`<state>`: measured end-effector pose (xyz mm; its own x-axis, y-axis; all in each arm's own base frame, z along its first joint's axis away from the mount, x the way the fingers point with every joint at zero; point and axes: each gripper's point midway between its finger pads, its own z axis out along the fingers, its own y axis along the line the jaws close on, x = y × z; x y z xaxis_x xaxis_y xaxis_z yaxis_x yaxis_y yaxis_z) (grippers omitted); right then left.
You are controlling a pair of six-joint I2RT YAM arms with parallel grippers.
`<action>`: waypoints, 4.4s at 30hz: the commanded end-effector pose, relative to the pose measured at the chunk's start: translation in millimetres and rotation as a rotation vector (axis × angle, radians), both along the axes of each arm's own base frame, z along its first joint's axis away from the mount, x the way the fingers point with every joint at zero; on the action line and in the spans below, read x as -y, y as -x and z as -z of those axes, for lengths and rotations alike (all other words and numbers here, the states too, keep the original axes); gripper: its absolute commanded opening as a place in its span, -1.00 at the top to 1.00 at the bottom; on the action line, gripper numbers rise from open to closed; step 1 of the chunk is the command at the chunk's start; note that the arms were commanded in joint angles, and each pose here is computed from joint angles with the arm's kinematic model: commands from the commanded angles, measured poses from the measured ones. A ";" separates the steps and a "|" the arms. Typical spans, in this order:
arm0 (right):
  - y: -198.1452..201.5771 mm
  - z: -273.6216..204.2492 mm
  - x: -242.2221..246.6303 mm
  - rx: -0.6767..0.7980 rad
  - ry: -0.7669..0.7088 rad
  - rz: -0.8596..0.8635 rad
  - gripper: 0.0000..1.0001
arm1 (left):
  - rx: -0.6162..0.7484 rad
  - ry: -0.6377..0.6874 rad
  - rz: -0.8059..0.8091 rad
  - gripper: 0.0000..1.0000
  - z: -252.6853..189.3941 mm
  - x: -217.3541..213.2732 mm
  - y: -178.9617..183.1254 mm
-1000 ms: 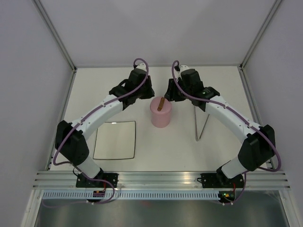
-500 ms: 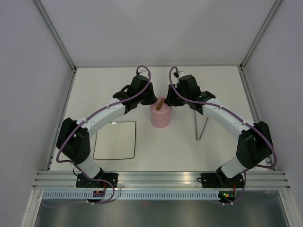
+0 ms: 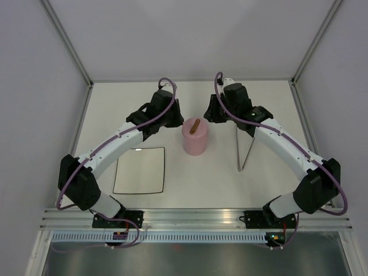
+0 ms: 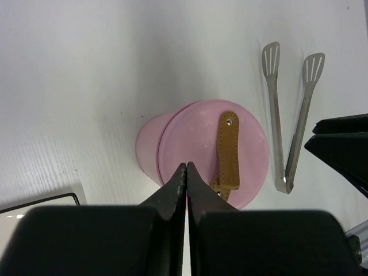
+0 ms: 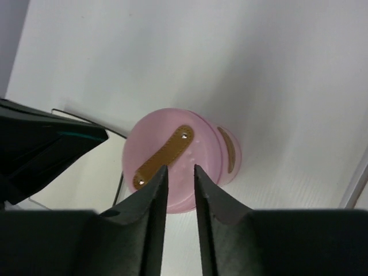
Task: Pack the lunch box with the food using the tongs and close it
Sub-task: Close the box lid on the packing box.
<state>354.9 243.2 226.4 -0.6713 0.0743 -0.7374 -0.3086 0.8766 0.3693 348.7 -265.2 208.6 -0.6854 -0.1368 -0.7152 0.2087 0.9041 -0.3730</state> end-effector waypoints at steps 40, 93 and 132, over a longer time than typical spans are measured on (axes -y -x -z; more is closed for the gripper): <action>0.9 34.8 -2.5 -0.061 0.118 -0.037 0.98 | -0.035 -0.022 -0.049 0.92 18.3 -4.6 25.6; -2.0 53.5 -24.6 -0.059 -0.205 0.043 0.24 | -0.101 0.125 0.022 0.40 44.1 7.6 34.4; -11.4 -33.6 -1.0 0.133 0.036 -0.141 -0.66 | 0.051 0.059 -0.049 0.30 -4.7 -1.0 69.6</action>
<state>388.4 252.5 245.5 -0.5872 0.0599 -0.8072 -0.4016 0.8443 0.3547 269.0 -278.4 195.3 -0.6939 -0.1973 -0.6925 0.2007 0.8706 -0.4491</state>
